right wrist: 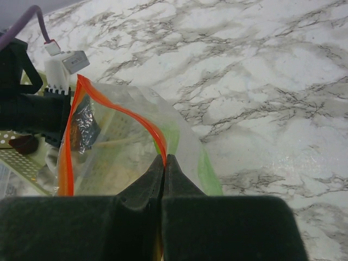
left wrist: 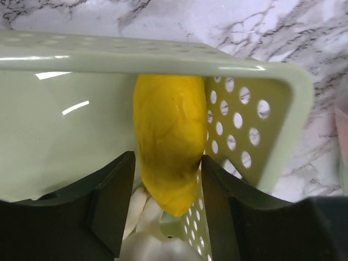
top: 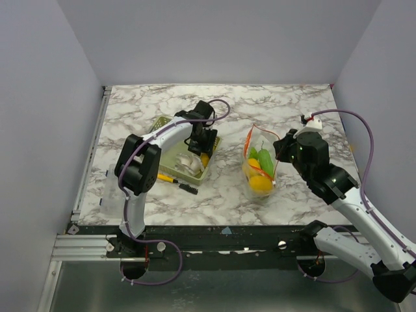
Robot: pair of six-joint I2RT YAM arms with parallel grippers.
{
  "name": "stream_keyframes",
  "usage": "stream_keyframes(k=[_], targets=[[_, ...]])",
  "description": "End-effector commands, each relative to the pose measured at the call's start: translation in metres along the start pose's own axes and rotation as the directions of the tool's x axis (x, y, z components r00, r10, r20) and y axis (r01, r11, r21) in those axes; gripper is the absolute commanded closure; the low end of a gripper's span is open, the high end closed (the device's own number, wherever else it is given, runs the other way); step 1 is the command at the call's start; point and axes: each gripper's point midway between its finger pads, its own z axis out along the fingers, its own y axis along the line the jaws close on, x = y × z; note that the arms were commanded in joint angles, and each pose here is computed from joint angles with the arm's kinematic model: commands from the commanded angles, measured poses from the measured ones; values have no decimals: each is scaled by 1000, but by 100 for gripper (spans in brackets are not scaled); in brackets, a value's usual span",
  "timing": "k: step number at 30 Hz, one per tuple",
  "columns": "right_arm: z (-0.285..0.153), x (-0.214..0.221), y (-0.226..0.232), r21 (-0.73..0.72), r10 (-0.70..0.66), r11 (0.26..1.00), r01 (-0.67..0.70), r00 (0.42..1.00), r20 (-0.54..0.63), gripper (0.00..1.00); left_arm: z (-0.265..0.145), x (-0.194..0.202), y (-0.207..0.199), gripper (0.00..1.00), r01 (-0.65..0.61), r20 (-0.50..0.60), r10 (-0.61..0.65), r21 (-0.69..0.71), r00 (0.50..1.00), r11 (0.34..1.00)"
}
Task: Place the food in the zip-top bag and seal the zipper
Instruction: Pick up the fake fruit from the bin.
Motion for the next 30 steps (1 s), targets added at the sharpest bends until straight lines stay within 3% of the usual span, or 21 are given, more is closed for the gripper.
stream_keyframes(k=[1,5,9,15,23,26,30], targets=[[0,-3,7,-31,13,999,-13,1000,8,99,13,3,13,54,-6,-2,6,-81,1000,997],[-1,-4,8,-37,22,999,-21,1000,9,99,3,-1,16,74,-5,36,9,-105,999,995],[0,-4,8,-38,22,999,-21,1000,9,99,-22,-12,12,85,-3,110,15,-102,994,995],[1,-2,10,-43,20,999,-20,1000,1,99,-64,-25,0,93,5,222,7,-55,975,998],[2,-3,14,-61,29,998,-29,1000,-1,99,-155,-37,-48,95,-47,385,-32,196,922,979],[2,-5,17,-72,34,997,-34,999,0,99,-192,-33,-84,96,-101,427,-77,380,901,920],[3,-4,19,-79,39,996,-39,999,-2,99,-247,-23,-140,96,-220,455,-158,670,876,709]])
